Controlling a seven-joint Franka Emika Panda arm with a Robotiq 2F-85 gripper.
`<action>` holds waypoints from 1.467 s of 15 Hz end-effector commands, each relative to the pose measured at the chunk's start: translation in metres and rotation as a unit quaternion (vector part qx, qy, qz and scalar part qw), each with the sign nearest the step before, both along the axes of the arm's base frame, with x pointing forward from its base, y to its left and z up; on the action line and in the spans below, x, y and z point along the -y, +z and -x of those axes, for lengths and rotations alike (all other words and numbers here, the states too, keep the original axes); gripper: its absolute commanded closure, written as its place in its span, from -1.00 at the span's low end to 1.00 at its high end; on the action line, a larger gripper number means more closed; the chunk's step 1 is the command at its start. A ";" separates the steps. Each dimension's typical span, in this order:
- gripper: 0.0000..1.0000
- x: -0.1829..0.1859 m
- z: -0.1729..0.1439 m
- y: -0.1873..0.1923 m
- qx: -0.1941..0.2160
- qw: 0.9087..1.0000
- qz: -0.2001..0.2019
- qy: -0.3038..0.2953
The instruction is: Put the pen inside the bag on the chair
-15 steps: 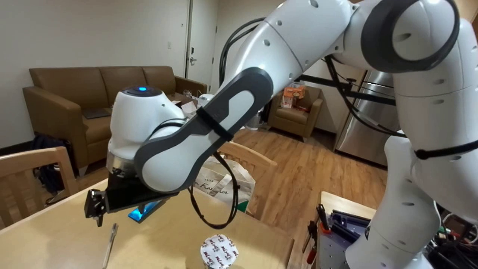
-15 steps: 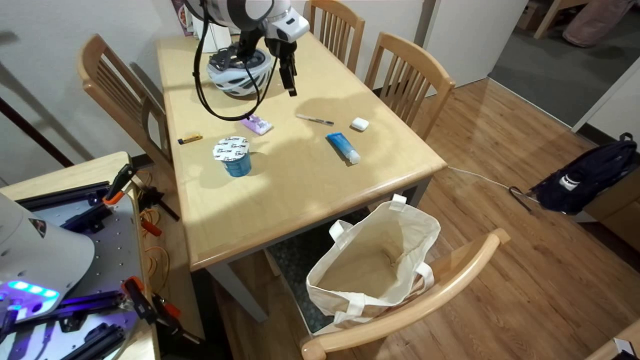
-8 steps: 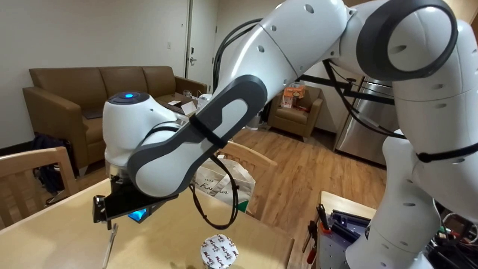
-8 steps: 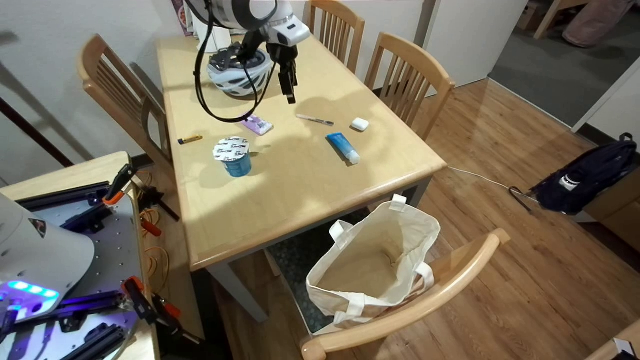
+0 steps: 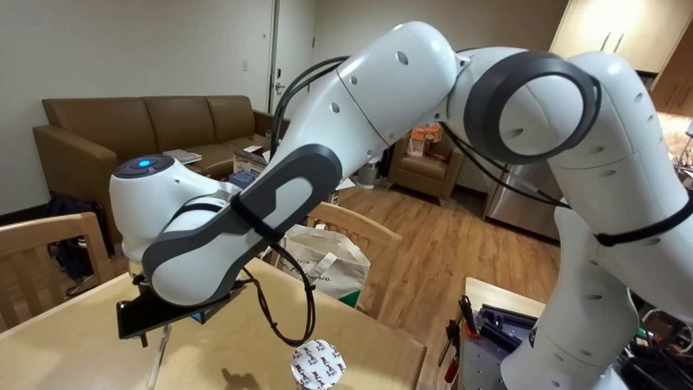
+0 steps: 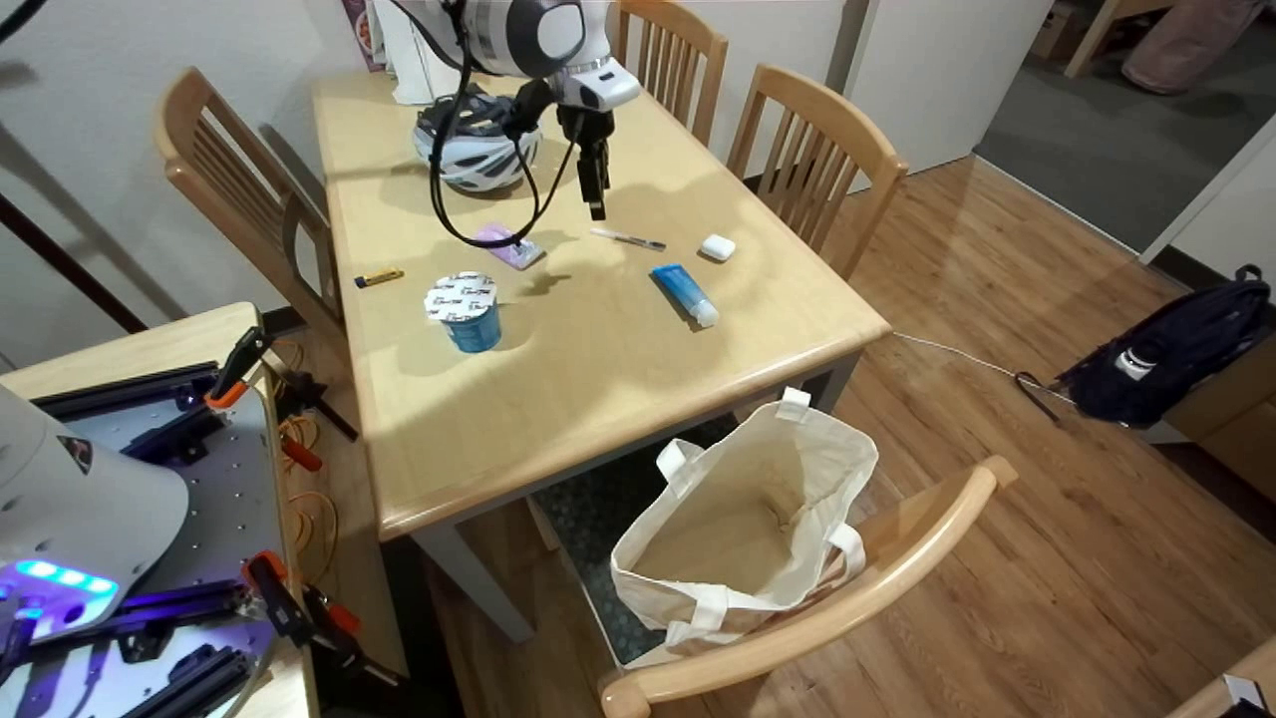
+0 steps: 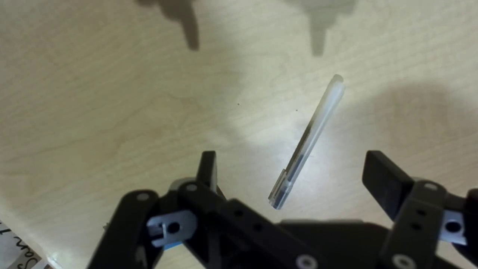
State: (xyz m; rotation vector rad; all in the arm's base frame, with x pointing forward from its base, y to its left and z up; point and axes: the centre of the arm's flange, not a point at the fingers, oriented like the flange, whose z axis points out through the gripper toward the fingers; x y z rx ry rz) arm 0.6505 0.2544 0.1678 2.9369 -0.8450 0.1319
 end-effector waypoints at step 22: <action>-1.00 -0.009 -0.027 -0.064 0.060 0.962 -0.052 -0.263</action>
